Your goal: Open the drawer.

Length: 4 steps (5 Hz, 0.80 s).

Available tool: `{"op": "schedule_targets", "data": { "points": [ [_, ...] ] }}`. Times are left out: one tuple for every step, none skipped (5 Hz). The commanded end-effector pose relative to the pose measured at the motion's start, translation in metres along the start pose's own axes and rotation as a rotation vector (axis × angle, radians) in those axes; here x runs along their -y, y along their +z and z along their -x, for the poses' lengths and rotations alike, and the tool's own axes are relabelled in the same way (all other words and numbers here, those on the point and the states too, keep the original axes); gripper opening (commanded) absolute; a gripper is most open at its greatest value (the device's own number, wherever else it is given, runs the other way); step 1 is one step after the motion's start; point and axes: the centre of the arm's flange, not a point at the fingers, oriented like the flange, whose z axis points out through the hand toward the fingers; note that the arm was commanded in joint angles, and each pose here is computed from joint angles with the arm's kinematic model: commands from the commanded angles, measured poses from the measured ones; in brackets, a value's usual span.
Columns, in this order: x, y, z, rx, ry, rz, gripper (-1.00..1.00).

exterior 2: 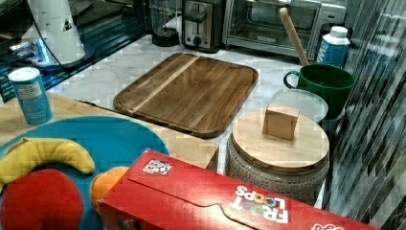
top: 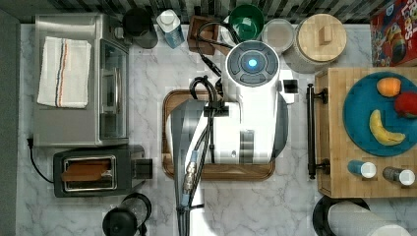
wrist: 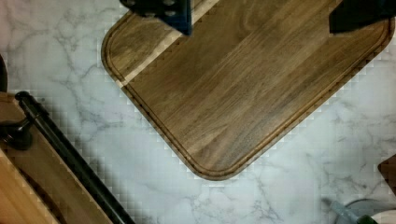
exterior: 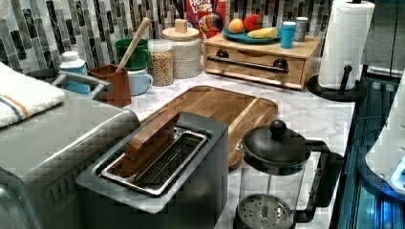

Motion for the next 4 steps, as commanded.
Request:
{"op": "schedule_targets", "data": {
  "points": [
    [-0.032, 0.027, -0.005, -0.026, -0.286, 0.007, 1.00],
    [-0.060, 0.029, -0.023, -0.044, -0.459, 0.028, 1.00],
    [-0.079, 0.039, -0.036, -0.054, -0.578, 0.039, 1.00],
    [-0.101, 0.050, -0.049, -0.078, -0.679, 0.035, 1.00]
  ]
}}
